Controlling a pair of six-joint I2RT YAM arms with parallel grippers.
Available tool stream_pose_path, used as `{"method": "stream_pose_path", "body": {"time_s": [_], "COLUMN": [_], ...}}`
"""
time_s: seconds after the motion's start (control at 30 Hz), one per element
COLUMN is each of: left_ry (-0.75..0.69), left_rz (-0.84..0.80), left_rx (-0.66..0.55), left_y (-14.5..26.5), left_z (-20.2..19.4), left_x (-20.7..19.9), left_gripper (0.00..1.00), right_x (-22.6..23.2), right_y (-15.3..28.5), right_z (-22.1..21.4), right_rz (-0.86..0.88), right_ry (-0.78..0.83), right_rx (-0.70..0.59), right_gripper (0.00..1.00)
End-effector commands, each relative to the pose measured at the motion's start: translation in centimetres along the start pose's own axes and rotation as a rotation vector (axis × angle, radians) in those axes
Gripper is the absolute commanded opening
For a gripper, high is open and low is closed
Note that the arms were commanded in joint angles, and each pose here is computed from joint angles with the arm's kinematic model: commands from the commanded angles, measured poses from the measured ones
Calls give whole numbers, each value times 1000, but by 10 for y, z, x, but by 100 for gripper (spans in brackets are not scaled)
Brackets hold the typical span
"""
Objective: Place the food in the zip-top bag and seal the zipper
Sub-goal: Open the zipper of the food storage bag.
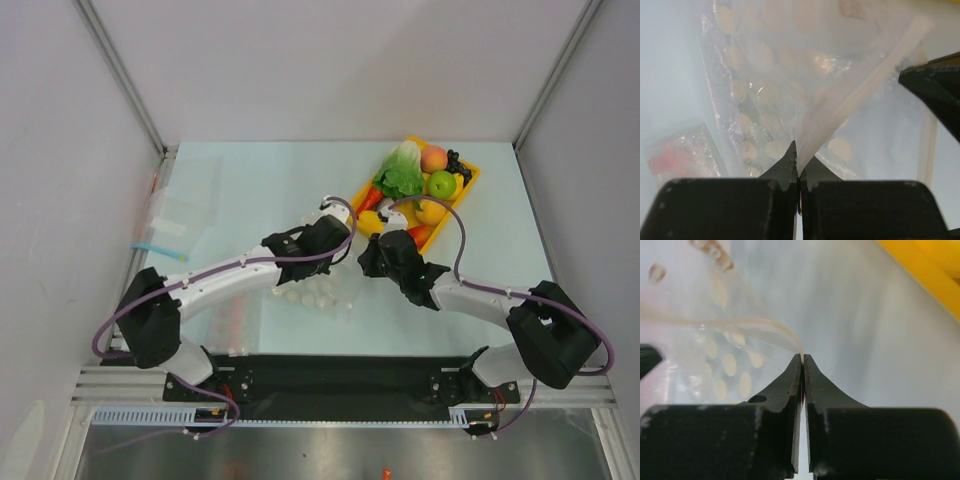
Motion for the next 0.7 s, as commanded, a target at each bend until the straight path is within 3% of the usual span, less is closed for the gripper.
{"method": "stream_pose_path", "body": {"time_s": [0.0,0.07,0.1,0.17,0.33,0.53,0.57,0.67], "left_ry": [7,17,15,15,-7,1,11,26], "left_rz": [64,99,96,66,14,-84,-104,-113], "left_rx": [-103,-134,-137,-131,-93,-55,-53,-62], "left_y": [32,41,43,44,33,19,17,15], "left_z": [22,26,25,24,18,15,15,16], "left_x": [12,18,17,13,0,-15,-16,-14], "left_gripper": [1,1,1,1,1,0,0,0], "right_x": [-12,-19,-18,-19,-9,20,23,21], "right_y": [-4,-3,0,2,9,18,17,16], "right_z": [15,16,20,20,26,29,29,29], "right_rz": [-109,-156,-152,-151,-59,155,168,149], "right_ry": [-21,-22,-23,-21,-12,44,54,46], "right_rx": [-26,-39,-58,-63,-105,-135,-132,-132], "right_gripper": [8,20,34,50,57,46,31,8]}}
Point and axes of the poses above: each gripper's point midway between its finger pads, its own y axis back along the fingers, its own x axis along the line the jaws close on, z = x × y, the point moved 4 cm from there along y, back along the fingers, and after that the axes turned 8 degrees about y, right-handed, at the moved point
